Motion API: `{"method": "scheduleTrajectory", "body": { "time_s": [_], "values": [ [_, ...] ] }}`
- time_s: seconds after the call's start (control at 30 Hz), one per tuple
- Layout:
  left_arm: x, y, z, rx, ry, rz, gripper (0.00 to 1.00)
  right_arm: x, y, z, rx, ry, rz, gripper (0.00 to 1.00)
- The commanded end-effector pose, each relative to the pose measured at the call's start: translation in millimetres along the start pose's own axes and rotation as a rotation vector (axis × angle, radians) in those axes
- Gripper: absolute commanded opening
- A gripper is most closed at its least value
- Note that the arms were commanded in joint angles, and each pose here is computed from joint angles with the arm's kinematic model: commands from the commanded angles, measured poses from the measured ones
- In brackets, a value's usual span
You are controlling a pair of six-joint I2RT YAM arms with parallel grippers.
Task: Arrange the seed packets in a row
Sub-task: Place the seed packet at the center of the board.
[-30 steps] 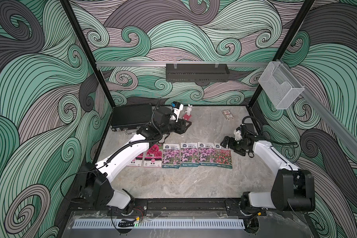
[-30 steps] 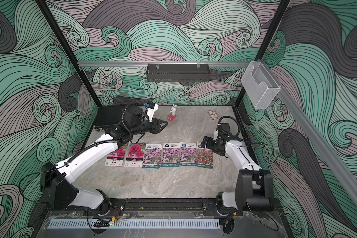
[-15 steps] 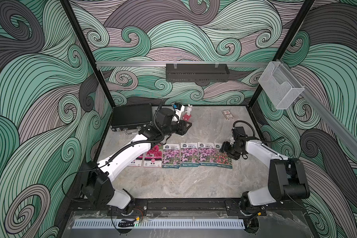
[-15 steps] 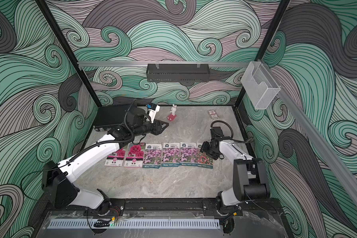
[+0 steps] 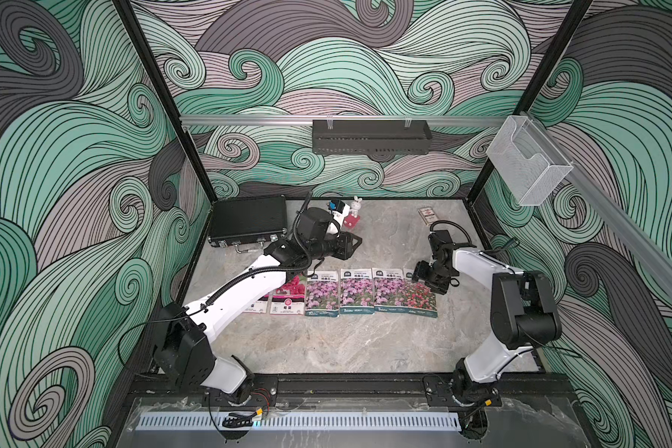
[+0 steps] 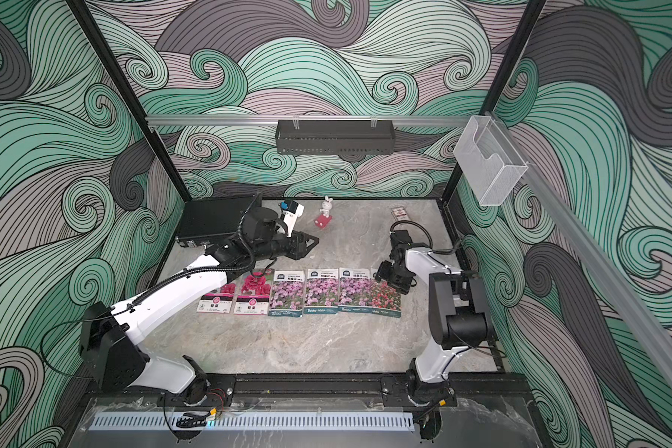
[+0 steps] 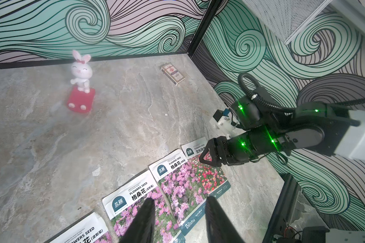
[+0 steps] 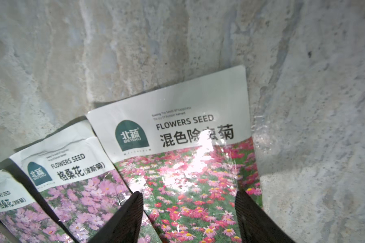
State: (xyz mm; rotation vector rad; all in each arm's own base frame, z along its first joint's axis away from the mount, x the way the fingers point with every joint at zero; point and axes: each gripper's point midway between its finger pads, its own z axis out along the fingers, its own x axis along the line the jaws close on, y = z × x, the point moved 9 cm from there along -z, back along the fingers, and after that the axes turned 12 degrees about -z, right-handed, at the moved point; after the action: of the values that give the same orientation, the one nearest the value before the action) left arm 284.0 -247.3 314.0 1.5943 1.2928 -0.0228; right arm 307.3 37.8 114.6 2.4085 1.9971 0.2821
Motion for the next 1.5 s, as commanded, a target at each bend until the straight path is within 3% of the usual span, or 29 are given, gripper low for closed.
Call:
{"method": "scheduleTrajectory", "body": {
  "time_s": [0.0, 0.53, 1.47],
  "values": [
    [-5.2, 0.5, -7.0, -0.011, -0.001, -0.006, 0.40, -3.1, -4.7, 4.0, 0.064, -0.069, -0.034, 0.71],
    [-6.2, -2.8, -4.3, 0.001, -0.005, 0.000, 0.40, -2.9, 5.9, 19.9, 0.169, -0.190, -0.174, 0.73],
    [-6.3, -5.4, 4.3, 0.033, -0.017, 0.003, 0.40, -8.7, 26.3, 16.9, 0.155, -0.204, -0.262, 0.72]
  ]
}}
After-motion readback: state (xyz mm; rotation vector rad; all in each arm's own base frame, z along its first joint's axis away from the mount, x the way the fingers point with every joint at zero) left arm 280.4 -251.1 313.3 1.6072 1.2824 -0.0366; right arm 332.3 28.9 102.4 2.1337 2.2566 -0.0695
